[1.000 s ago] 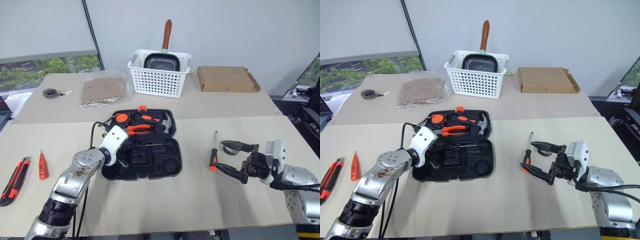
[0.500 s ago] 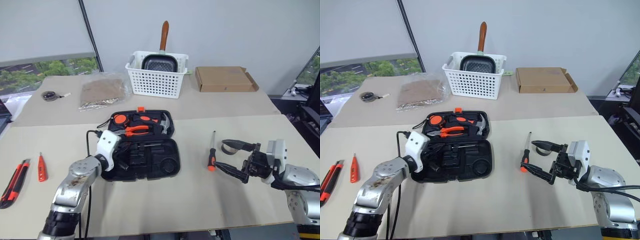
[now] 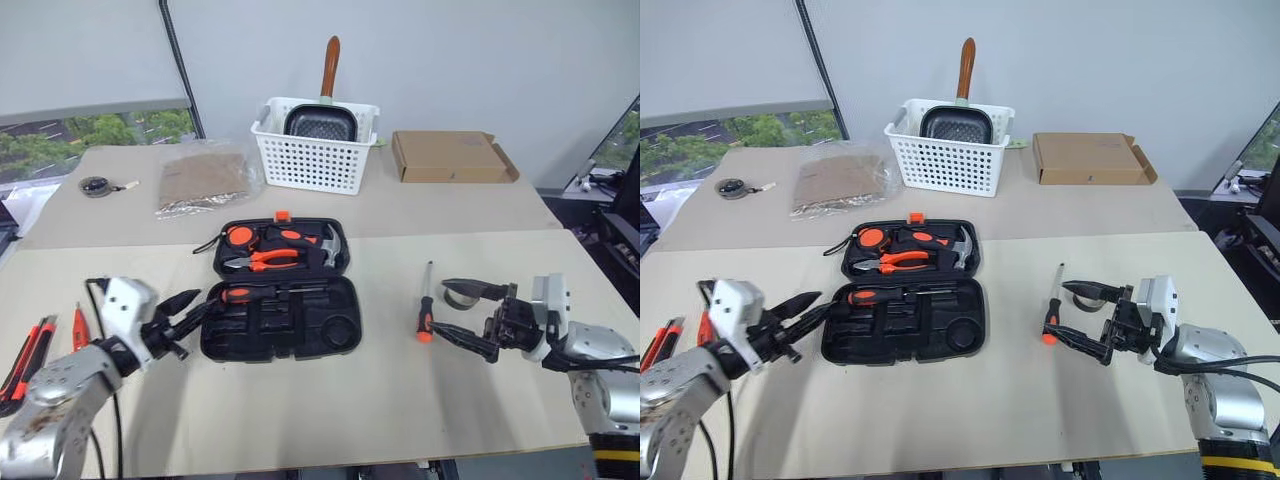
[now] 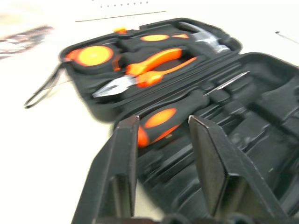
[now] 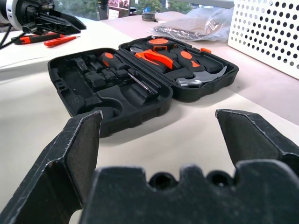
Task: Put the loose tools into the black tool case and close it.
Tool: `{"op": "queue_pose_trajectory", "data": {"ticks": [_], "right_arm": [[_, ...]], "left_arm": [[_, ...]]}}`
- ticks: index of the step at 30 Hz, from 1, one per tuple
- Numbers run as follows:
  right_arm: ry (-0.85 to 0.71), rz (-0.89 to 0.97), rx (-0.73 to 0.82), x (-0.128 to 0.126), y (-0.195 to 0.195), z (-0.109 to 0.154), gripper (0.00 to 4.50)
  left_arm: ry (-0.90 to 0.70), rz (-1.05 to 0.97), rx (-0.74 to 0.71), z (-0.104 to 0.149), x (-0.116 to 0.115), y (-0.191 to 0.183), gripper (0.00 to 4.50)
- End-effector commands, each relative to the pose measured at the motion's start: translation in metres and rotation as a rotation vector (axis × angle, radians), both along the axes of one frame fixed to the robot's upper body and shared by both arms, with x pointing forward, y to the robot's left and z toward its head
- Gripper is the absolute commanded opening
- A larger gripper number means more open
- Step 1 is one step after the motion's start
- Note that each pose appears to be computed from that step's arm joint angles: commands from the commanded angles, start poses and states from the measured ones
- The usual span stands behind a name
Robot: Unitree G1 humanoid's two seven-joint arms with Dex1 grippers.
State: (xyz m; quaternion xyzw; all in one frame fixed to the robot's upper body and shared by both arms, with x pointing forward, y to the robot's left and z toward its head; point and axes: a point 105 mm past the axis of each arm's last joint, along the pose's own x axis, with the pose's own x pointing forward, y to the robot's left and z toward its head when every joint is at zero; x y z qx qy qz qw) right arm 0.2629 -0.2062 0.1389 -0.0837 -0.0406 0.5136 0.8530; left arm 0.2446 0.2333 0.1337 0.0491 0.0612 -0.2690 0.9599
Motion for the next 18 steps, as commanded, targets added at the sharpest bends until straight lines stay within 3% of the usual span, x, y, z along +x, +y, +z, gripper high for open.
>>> {"op": "queue_pose_trajectory", "data": {"ticks": [1,2,5,10,14,18], "right_arm": [[-0.023,0.019,-0.012,-0.001,0.011,0.003,4.5],[-0.018,0.016,-0.011,-0.001,0.013,0.003,4.5],[-0.018,-0.061,-0.039,0.003,0.016,0.002,4.5],[0.051,-0.249,-0.141,-0.004,0.027,-0.014,4.5],[0.1,-0.469,-0.255,-0.002,0.023,-0.028,4.5],[0.177,-0.661,-0.264,0.002,0.023,-0.035,4.5]], "left_arm": [[-0.02,-0.148,-0.058,0.019,-0.022,-0.012,1.86],[0.01,-0.182,-0.075,0.019,-0.027,-0.013,1.86],[0.062,-0.296,-0.022,0.025,-0.041,-0.019,2.61],[0.083,-0.491,0.184,0.039,-0.047,-0.031,4.34],[0.035,-0.587,0.237,0.057,-0.041,-0.044,4.42],[0.023,-0.671,0.289,0.06,-0.037,-0.057,4.42]]}}
